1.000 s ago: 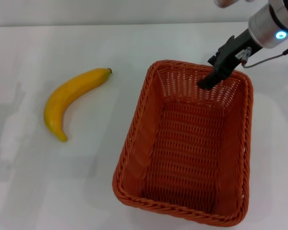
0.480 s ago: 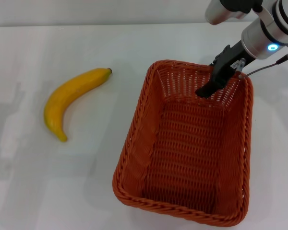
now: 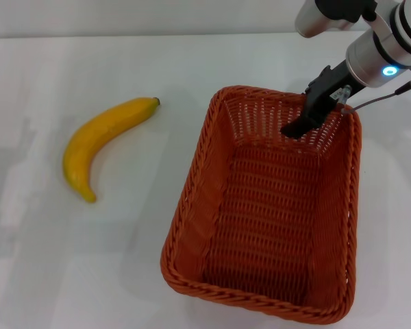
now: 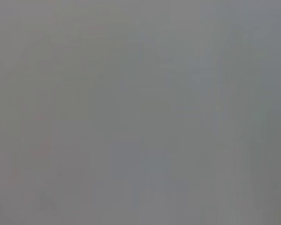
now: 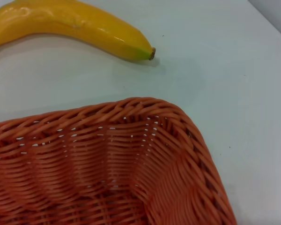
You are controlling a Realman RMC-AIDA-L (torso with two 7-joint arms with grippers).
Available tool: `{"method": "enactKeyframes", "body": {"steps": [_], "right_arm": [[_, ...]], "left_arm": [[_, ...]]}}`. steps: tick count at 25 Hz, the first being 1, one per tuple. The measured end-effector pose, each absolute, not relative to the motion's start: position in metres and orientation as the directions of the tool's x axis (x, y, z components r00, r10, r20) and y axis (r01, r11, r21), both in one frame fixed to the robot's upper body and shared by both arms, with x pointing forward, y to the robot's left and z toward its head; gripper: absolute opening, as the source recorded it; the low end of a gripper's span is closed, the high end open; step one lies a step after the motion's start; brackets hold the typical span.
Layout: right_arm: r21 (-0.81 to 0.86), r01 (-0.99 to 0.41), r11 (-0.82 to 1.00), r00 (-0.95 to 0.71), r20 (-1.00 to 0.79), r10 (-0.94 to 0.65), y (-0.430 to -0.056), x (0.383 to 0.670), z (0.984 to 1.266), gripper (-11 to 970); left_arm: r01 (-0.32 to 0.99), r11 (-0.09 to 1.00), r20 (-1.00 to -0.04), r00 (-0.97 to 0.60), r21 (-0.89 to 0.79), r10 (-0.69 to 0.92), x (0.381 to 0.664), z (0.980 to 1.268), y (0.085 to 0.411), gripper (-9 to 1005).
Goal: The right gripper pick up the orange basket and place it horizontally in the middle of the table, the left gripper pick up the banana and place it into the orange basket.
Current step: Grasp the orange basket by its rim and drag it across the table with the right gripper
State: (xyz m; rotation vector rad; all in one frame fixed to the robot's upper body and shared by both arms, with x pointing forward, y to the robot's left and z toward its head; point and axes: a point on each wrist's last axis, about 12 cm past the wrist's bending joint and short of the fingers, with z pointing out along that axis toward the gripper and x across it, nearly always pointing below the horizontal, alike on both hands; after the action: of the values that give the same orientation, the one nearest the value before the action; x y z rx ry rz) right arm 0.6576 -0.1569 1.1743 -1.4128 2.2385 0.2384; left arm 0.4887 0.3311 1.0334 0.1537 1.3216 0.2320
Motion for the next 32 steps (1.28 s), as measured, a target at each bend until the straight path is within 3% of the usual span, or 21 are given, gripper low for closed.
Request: {"method": "enactKeyframes", "body": {"steps": [4, 9, 15, 32], "right_arm": [[-0.110, -0.886, 0.450, -0.349, -0.481, -0.804, -0.158, 0.657, 1.175, 687], [-0.136, -0.890, 0.435, -0.331, -0.463, -0.822, -0.157, 0.657, 1.173, 464], [-0.156, -0.890, 0.427, -0.320, -0.453, -0.832, -0.156, 0.657, 1.172, 325], [-0.057, -0.861, 0.505, -0.411, -0.506, -0.759, -0.174, 0.659, 1.191, 303]], "left_arm": [[-0.080, 0.967, -0.939, 0.230, 0.242, 0.254, 0.489, 1.034, 0.331, 893], [-0.079, 0.967, -0.939, 0.233, 0.241, 0.253, 0.489, 1.034, 0.330, 893], [-0.078, 0.967, -0.939, 0.234, 0.241, 0.253, 0.490, 1.034, 0.330, 894], [-0.066, 0.968, -0.938, 0.240, 0.242, 0.251, 0.491, 1.035, 0.328, 893]]}}
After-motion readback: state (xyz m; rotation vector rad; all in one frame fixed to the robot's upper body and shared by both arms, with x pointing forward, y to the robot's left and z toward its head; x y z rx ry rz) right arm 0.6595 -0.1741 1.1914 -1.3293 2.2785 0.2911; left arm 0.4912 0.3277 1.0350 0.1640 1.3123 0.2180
